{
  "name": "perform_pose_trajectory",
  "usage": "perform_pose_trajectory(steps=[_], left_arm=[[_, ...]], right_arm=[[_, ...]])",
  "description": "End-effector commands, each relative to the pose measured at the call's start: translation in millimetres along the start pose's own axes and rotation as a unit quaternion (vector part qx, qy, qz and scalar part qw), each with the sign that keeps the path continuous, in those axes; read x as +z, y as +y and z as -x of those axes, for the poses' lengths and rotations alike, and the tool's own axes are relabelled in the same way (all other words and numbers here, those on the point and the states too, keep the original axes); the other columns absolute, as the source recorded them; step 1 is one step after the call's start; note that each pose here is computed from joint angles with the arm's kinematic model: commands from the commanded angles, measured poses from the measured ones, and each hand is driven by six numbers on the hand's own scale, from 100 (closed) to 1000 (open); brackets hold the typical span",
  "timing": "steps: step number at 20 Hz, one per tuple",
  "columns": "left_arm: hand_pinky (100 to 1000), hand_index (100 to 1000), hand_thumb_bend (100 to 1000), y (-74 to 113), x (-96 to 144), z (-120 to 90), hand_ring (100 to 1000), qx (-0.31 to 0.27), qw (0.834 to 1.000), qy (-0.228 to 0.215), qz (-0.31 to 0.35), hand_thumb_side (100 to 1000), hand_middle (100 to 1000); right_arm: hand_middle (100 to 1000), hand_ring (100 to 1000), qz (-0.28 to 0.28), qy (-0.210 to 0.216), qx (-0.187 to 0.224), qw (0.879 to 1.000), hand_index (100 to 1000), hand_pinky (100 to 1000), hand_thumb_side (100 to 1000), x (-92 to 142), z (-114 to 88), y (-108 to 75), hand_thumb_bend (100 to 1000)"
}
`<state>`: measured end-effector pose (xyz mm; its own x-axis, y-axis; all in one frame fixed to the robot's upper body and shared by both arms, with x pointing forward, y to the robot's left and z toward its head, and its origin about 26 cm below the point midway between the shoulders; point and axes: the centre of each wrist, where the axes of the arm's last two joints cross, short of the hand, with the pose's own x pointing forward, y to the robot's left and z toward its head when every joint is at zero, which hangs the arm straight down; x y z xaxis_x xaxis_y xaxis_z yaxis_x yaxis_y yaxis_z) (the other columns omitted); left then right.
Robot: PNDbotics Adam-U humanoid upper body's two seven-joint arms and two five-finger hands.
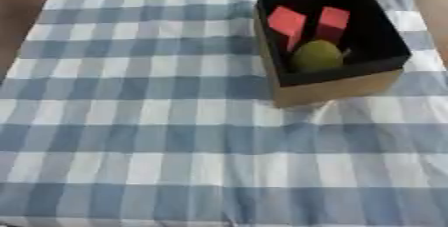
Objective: Pick up objects on the table and place them in the box.
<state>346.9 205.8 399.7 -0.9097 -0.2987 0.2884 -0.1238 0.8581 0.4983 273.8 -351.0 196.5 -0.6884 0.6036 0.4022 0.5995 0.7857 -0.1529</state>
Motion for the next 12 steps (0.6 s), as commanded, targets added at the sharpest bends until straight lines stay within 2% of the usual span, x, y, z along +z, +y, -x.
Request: perform_pose_trajectory(steps=[1,9,12], left_arm=[[826,902,110,16.1,9.4,-15.2,806,0.010,0.999,-0.026,-0.039,580,753],[829,910,124,8.5,56.4,-1.2,818,0.088,0.990,-0.013,-0.111,581,763],[829,911,137,4.0,73.1,-4.0,820,0.116,0.984,-0.023,-0.131,564,764]], right_arm=[[466,980,0.007,-0.030,0.013,0.999,836,882,470,-11.5,-3.3,-6.1,100],[503,972,0.025,-0.067,0.013,0.997,847,884,470,-19.8,-5.2,-5.7,100],[519,966,0.028,-0.084,0.010,0.996,851,885,470,-22.1,-6.2,-4.1,100]])
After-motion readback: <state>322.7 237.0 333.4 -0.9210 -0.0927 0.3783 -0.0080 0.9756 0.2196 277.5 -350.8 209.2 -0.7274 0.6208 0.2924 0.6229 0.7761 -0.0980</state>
